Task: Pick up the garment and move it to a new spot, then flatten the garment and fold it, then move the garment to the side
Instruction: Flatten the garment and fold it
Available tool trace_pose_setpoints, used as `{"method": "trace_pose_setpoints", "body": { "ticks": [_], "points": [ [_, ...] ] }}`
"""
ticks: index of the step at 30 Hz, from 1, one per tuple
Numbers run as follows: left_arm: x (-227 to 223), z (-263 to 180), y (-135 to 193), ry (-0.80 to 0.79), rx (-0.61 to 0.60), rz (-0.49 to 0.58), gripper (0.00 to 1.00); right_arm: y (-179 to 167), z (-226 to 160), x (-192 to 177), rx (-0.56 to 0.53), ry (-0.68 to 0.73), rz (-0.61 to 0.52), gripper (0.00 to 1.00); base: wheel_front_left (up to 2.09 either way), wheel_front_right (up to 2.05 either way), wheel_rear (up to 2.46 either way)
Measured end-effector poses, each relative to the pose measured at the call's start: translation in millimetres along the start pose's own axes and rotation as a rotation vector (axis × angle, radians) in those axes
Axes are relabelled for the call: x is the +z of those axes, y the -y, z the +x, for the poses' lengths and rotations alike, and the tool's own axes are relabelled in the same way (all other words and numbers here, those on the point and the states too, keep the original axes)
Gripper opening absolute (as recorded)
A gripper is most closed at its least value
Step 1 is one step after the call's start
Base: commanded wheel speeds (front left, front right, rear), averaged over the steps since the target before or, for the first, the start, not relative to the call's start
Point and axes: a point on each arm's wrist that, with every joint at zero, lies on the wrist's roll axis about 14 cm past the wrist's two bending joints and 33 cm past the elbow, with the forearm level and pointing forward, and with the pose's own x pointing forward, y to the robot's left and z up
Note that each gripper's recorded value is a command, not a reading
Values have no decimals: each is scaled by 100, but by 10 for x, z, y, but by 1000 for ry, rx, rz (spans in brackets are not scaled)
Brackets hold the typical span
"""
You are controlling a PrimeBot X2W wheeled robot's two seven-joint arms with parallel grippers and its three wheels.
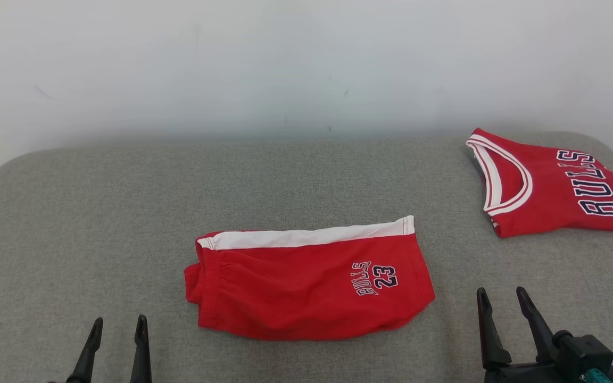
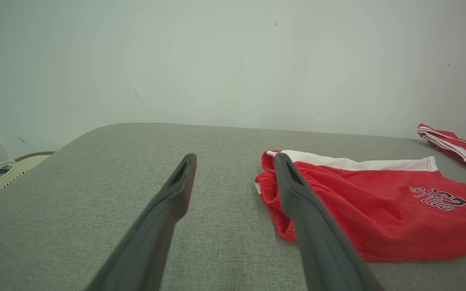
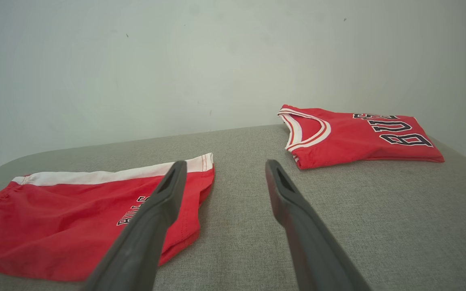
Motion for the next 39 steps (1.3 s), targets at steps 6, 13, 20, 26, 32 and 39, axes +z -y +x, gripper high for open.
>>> {"method": "trace_pose_setpoints", "body": {
  "ticks": [6, 13, 20, 26, 32, 39],
  "points": [
    [-12, -3, 13, -4, -3, 9, 100, -35, 3, -6, 11, -2, -4, 100, 0, 0, 0],
    [-30, -8, -2, -10, 0, 10, 100, -37, 0, -2, 12, -1, -11, 100, 0, 0, 0],
    [-24, -6, -10, -8, 2, 12, 100, -24, -3, 5, 5, -1, -11, 100, 0, 0, 0],
    [-7, -4, -2, -3, -2, 11, 100, -13, -10, 15, 2, 2, -12, 100, 0, 0, 0],
    [3, -3, 0, 0, -2, 11, 100, -11, -14, 14, 1, 1, -13, 100, 0, 0, 0],
    [-14, 0, 1, -4, -4, 10, 100, -7, -10, -5, 0, -8, -12, 100, 0, 0, 0]
  ]
}}
